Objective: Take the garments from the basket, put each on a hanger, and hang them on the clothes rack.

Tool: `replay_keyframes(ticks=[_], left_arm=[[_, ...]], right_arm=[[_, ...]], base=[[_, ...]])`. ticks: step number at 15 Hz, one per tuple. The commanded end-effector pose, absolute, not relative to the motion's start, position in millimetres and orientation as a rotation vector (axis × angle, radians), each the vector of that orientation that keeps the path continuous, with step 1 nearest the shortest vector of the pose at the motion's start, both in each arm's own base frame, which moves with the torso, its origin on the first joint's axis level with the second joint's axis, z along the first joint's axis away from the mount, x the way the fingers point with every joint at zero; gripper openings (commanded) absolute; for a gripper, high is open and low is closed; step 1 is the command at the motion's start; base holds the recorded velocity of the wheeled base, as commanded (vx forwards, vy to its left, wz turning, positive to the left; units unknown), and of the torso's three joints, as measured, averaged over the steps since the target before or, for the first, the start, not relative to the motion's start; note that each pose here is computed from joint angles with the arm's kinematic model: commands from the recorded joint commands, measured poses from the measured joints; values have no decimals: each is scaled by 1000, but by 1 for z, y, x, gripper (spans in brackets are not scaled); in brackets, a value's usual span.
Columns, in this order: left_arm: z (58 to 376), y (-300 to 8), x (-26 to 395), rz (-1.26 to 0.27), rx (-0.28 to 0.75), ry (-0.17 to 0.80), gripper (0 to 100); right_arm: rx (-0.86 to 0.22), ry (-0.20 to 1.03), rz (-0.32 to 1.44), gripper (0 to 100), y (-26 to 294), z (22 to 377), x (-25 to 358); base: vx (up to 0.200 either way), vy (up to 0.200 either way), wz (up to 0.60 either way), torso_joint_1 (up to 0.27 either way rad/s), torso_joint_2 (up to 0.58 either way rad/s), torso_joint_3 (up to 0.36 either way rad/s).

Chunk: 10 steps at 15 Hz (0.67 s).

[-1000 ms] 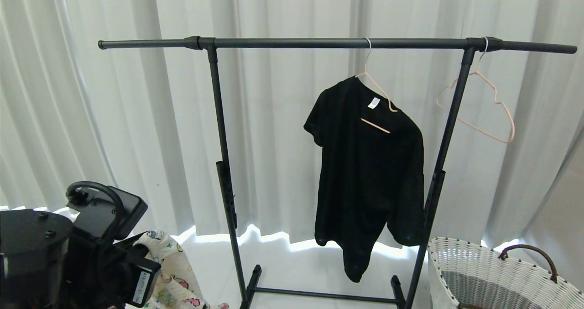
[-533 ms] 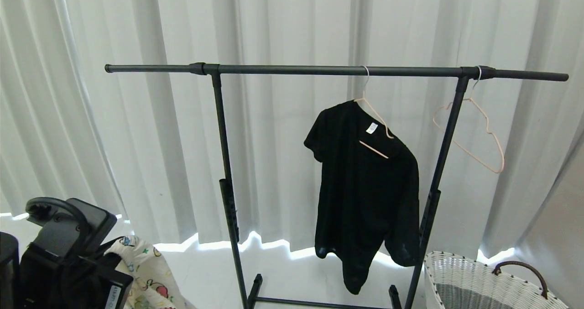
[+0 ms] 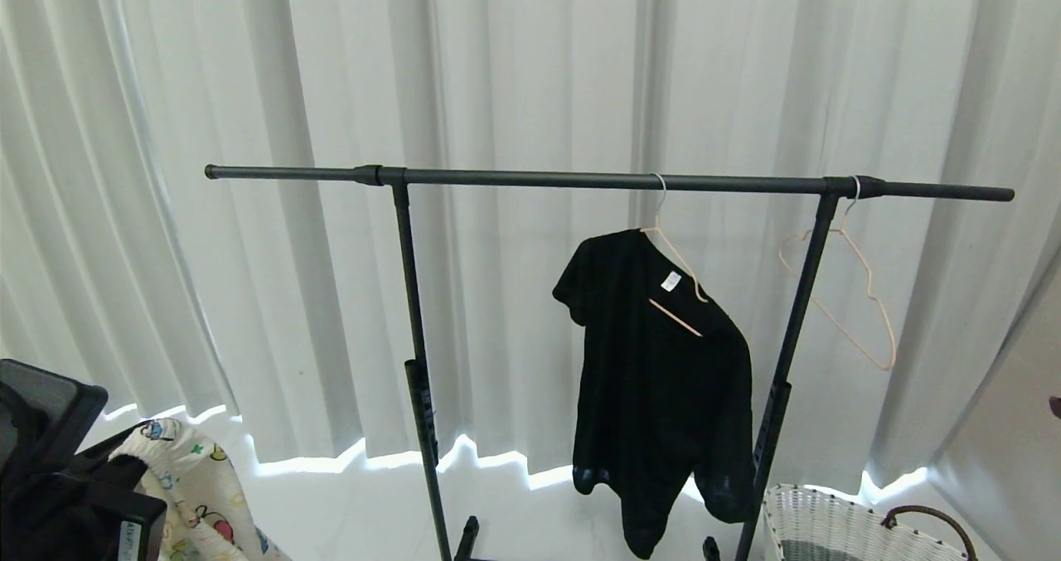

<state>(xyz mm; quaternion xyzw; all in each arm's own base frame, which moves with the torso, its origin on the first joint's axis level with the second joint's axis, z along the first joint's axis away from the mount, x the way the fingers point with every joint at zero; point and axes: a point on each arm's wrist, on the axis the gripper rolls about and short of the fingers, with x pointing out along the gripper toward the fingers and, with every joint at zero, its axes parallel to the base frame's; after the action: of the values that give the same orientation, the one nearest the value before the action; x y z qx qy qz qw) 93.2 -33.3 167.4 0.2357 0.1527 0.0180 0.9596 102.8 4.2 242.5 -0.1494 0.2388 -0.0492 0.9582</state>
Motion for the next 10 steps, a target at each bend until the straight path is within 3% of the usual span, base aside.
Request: replay_keyframes(ticks=[1, 6, 9, 10], left_arm=[[172, -30, 91, 54, 481, 284, 0], [176, -31, 92, 55, 485, 274, 0], [180, -31, 92, 54, 479, 261, 0], [181, -31, 92, 53, 476, 256, 0]], right_arm=[[-305, 495, -99, 100, 5, 241, 110], [-318, 477, -102, 100, 5, 241, 113], [-355, 475, -92, 100, 5, 242, 113], [-354, 469, -93, 100, 5, 243, 113]], base=[[0, 0, 0, 246, -535, -286], [0, 0, 0, 246, -524, -281], [0, 0, 0, 69, -134, -72], [0, -200, 0, 22, -41, -12]])
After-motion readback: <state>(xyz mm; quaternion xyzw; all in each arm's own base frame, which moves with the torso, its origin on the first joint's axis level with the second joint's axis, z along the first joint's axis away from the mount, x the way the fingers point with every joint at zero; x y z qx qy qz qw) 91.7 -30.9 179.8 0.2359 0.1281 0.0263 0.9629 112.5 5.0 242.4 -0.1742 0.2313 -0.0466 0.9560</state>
